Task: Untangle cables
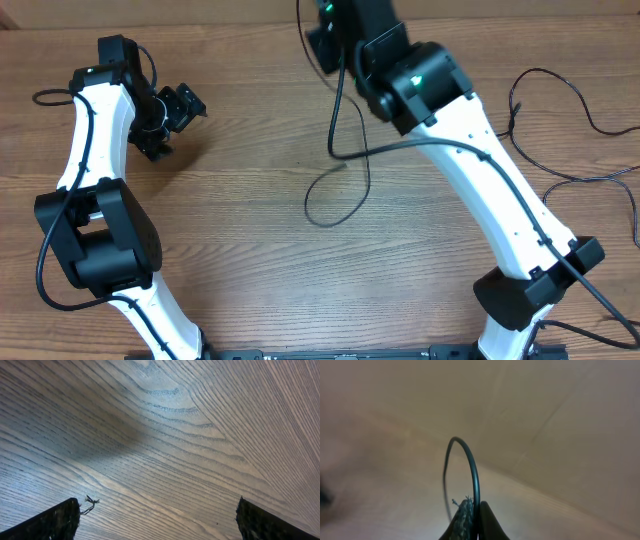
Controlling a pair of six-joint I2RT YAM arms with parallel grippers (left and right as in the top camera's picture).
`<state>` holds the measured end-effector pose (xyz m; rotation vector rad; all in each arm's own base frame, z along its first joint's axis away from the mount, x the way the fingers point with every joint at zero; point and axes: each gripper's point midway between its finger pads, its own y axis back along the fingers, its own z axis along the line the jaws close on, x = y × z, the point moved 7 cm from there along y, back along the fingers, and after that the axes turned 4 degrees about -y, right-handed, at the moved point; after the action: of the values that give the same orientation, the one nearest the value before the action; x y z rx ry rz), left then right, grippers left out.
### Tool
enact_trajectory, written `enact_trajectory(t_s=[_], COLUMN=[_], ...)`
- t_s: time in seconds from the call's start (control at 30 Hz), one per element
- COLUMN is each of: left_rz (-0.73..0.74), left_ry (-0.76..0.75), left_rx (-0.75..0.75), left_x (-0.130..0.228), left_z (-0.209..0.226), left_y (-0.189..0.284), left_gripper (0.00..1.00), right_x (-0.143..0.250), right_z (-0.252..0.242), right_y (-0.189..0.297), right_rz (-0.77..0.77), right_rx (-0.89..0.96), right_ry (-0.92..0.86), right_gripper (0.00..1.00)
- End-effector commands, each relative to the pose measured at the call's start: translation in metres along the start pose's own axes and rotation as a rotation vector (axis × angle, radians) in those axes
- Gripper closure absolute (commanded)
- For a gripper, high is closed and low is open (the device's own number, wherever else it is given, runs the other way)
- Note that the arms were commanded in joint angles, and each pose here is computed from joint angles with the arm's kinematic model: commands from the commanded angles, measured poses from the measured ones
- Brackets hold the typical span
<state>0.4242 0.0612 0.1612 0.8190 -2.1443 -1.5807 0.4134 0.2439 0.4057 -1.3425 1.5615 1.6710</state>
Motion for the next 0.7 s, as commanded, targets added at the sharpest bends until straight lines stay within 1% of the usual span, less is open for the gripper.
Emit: enact_trajectory(t_s=[0.0, 0.1, 0.2, 0.3, 0.37, 0.47, 0.53, 0.6, 0.67], left_rz=[-0.003, -0.003, -0.003, -0.003, -0.003, -0.003, -0.003, -0.003, -0.003], left_ry=[-0.015, -0.015, -0.015, -0.015, -0.015, -0.015, -0.015, -0.015, -0.015], left_rx=[-0.004, -0.004, -0.004, -0.004, -0.004, -0.004, -0.004, -0.004, -0.004], left_x=[0.002, 0.002, 0.002, 0.002, 0.002, 0.002, 0.002, 0.002, 0.002], left_z=[0.0, 0.0, 0.0, 0.0, 0.0, 0.0, 0.0, 0.0, 0.0], left_y=[0.002, 0.002, 0.002, 0.002, 0.002, 0.002, 0.002, 0.002, 0.002], left_gripper=[0.0, 0.0, 0.0, 0.0, 0.01, 0.0, 0.0, 0.0, 0.01], right_x=[-0.029, -0.046, -0.059, -0.062, -0.057, -0.038, -0.017, 0.013, 0.027], right_z=[-0.038, -0.064, -0.103, -0.154, -0.191, -0.254, -0.292, -0.328, -0.337], right_y=[0.009, 0.008, 0.008, 0.004, -0.001, -0.012, -0.021, -0.028, -0.03], right_rz=[-0.135, -0.236, -0.33, -0.393, -0.414, -0.415, -0.381, -0.306, -0.251], right_rx=[0.096, 0.146, 0.22, 0.321, 0.389, 0.479, 0.502, 0.475, 0.401], right_ry=[-0.074, -0.124, -0.174, -0.222, -0.268, -0.336, -0.38, -0.424, -0.432], right_gripper=[0.96, 0.96, 0.95, 0.94, 0.94, 0.94, 0.93, 0.94, 0.94])
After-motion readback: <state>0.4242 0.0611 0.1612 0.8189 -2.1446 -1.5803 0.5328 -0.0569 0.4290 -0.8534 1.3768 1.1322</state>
